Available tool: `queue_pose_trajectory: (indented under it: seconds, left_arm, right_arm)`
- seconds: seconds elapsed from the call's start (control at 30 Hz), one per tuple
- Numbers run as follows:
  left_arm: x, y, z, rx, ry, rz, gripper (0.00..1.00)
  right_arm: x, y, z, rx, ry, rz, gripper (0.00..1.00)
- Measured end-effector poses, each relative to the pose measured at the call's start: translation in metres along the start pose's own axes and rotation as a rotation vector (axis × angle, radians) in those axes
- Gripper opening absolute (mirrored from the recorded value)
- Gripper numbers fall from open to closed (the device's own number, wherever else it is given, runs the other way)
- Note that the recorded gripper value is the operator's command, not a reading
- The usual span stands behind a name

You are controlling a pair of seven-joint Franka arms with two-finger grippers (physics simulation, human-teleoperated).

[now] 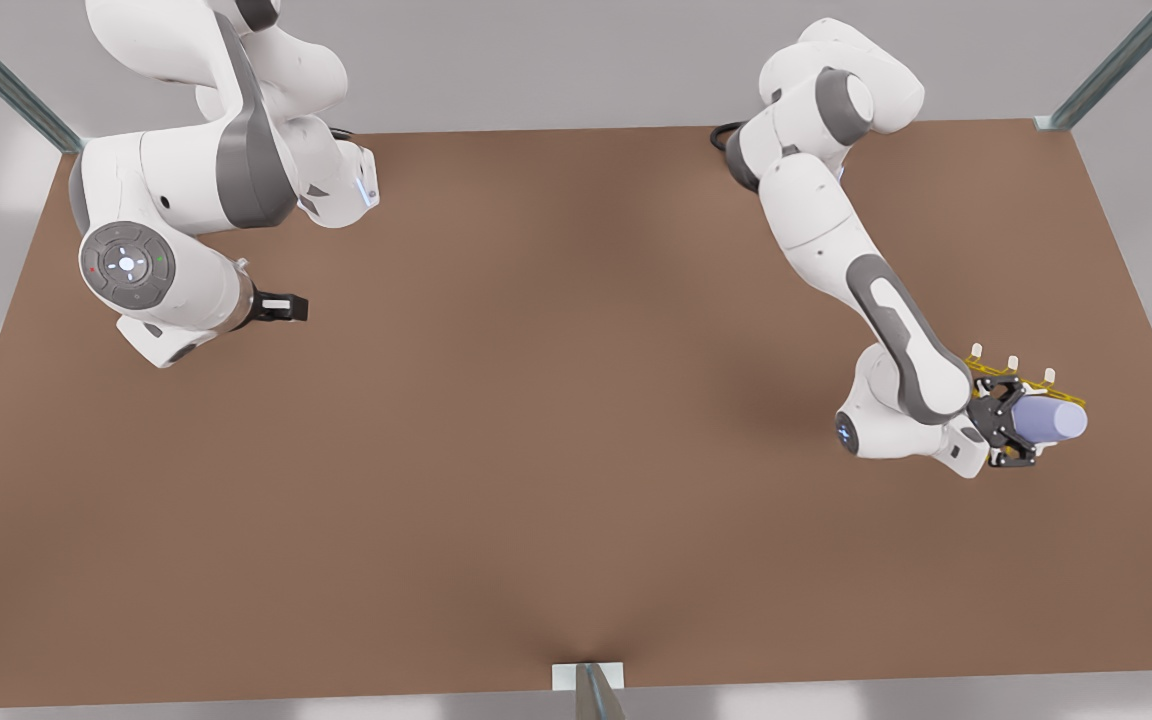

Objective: Place the cup on the cup holder

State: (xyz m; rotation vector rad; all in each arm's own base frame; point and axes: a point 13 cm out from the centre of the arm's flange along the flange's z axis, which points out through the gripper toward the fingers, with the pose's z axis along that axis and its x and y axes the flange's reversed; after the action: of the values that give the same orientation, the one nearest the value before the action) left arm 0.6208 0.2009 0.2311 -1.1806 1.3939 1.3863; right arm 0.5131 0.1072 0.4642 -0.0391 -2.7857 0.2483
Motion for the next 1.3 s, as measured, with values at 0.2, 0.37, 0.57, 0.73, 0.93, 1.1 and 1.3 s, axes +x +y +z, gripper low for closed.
queue_pose_trajectory:
  seconds: [0.2, 0.37, 0.57, 0.73, 0.93, 1.1, 1.3]
  left_arm:
    - [0.022, 0.008, 0.0, 0.007, 0.018, 0.029, 0.73]
    - [0.028, 0.01, -0.016, 0.031, 0.022, 0.029, 0.73]
    - [0.029, 0.009, -0.024, 0.046, 0.034, 0.004, 0.74]
    - [0.028, 0.001, -0.028, 0.078, 0.064, -0.058, 0.74]
    - [0.029, -0.005, 0.0, 0.076, 0.066, -0.105, 0.74]
    - [0.027, -0.009, 0.01, 0.083, 0.057, -0.125, 0.74]
    - [0.026, -0.013, 0.021, 0.099, 0.038, -0.128, 1.0]
  right_arm:
    - [-0.001, 0.004, 0.002, -0.009, 0.004, -0.005, 1.0]
    - [-0.003, 0.007, 0.005, -0.007, 0.011, -0.009, 1.0]
    - [-0.004, 0.008, 0.006, -0.006, 0.012, -0.011, 1.0]
    - [-0.004, 0.009, 0.007, -0.007, 0.014, -0.012, 1.0]
    - [-0.005, 0.009, 0.008, -0.01, 0.017, -0.013, 1.0]
    - [-0.005, 0.01, 0.008, -0.013, 0.018, -0.014, 1.0]
    - [-0.007, 0.013, 0.01, -0.011, 0.02, -0.019, 1.0]
